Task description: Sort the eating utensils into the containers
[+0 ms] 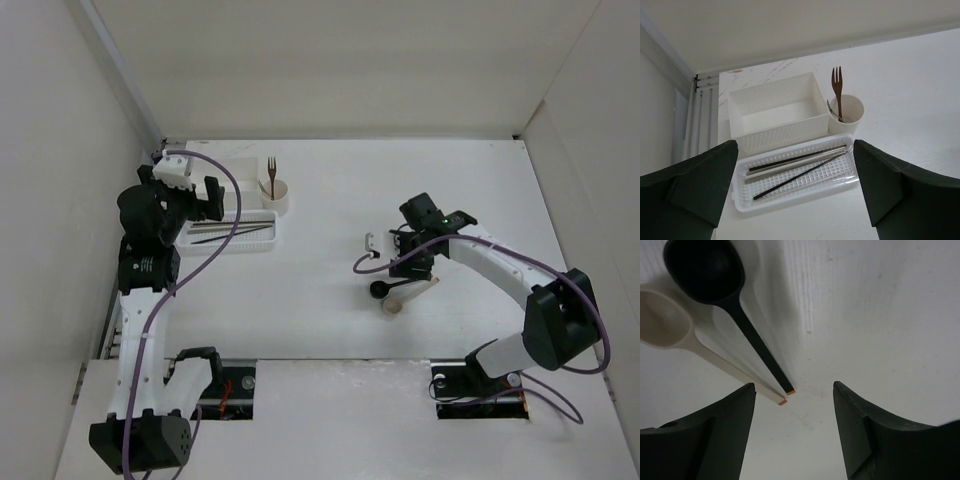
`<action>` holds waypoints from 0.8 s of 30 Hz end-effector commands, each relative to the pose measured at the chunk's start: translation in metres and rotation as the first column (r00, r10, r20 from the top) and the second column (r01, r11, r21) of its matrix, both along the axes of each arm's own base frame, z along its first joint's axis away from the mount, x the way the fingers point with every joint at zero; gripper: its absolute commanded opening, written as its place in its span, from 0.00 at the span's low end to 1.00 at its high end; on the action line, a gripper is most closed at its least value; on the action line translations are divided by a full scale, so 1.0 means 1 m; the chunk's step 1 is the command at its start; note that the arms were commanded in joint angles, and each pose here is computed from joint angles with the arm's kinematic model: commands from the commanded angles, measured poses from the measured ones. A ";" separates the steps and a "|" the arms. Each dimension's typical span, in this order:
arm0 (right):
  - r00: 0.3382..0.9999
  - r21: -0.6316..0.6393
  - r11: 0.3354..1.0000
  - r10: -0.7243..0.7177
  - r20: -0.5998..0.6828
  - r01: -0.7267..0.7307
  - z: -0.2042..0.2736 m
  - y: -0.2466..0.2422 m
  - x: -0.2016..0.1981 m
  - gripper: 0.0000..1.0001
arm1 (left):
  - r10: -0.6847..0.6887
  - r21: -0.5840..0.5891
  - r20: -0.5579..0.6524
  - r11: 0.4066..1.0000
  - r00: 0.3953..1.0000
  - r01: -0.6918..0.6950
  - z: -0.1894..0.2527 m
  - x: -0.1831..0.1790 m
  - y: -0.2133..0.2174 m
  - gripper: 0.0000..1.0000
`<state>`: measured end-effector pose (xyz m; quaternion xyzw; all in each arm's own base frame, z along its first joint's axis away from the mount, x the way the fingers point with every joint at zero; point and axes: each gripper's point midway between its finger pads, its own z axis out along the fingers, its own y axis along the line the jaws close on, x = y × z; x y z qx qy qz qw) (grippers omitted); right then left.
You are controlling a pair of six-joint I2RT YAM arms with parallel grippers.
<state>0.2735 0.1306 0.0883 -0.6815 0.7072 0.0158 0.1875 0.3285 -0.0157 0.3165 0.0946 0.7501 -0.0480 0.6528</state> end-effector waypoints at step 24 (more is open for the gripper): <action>0.975 0.151 0.967 0.215 -0.049 -0.205 -0.046 0.065 0.005 0.53 | 0.077 0.042 0.049 0.996 0.996 -0.079 0.005 -0.001 0.015 1.00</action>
